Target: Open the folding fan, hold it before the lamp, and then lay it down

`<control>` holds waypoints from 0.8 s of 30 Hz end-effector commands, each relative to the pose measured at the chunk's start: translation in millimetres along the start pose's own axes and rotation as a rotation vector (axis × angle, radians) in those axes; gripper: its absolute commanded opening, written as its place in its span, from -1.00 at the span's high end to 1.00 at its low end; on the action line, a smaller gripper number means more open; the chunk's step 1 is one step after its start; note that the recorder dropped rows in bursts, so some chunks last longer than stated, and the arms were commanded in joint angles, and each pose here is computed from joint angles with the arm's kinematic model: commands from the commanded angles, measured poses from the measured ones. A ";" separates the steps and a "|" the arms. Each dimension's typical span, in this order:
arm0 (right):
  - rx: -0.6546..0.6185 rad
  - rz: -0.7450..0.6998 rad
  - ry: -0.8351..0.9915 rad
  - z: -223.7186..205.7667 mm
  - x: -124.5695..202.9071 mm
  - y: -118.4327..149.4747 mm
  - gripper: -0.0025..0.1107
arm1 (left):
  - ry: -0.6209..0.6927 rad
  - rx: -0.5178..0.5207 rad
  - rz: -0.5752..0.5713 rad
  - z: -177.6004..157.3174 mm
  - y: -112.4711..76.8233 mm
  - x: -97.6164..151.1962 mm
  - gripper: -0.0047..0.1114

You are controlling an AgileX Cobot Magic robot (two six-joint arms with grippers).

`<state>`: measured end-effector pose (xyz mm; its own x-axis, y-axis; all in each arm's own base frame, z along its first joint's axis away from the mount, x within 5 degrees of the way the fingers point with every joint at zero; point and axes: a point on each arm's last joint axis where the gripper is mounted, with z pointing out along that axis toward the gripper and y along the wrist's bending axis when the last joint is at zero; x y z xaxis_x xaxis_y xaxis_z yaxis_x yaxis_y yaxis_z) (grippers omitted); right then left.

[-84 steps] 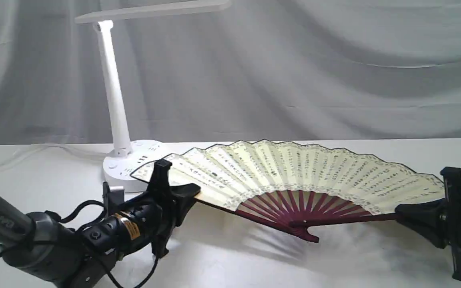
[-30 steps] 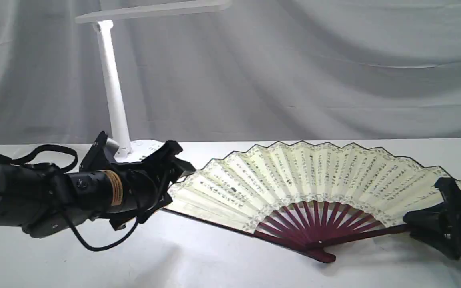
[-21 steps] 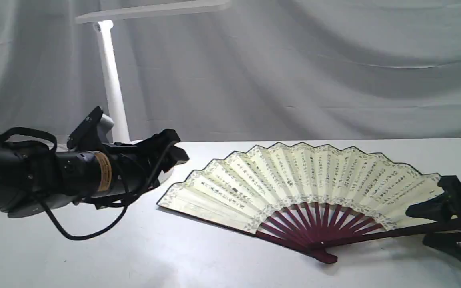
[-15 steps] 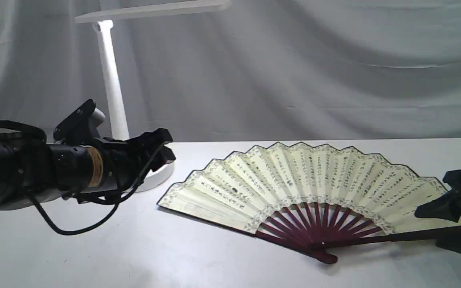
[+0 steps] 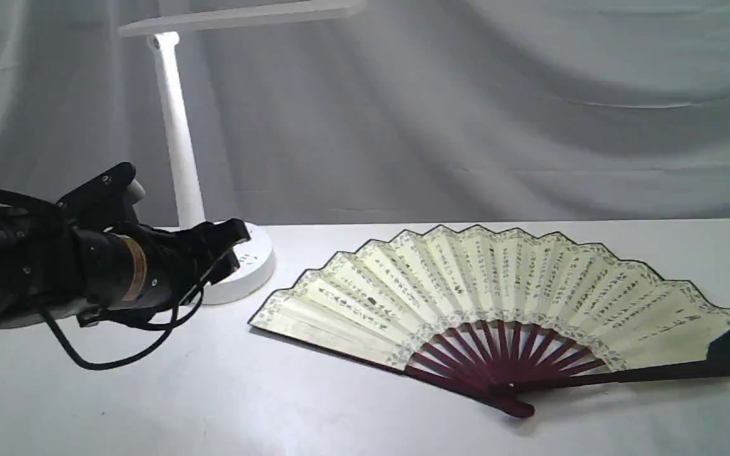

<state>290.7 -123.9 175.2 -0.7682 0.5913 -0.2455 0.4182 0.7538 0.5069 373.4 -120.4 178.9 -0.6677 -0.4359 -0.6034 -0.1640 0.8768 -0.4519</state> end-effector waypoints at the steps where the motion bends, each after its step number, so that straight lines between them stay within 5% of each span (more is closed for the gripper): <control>1: 0.019 -0.063 0.044 -11.0 5.3 3.7 -0.01 | -0.007 0.027 0.035 -3.3 -3.0 -2.6 0.05; 8: 0.030 -0.178 0.065 -10.5 5.6 21.2 0.01 | -0.010 0.144 0.262 -11.8 -15.9 -4.4 0.92; 17: 0.099 -0.458 0.122 3.7 11.5 63.2 0.19 | -0.170 -0.148 0.409 -42.0 -0.4 -33.8 0.92; 24: 0.135 -0.538 0.120 9.1 14.8 71.5 0.19 | -0.195 -0.484 0.613 -70.8 20.1 -50.8 0.92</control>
<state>312.2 -58.9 195.9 -0.9436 0.0983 -0.3163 0.0177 0.9686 0.2481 357.7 -76.1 241.3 -0.5833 0.1270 -0.8023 -0.0903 0.9714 0.2194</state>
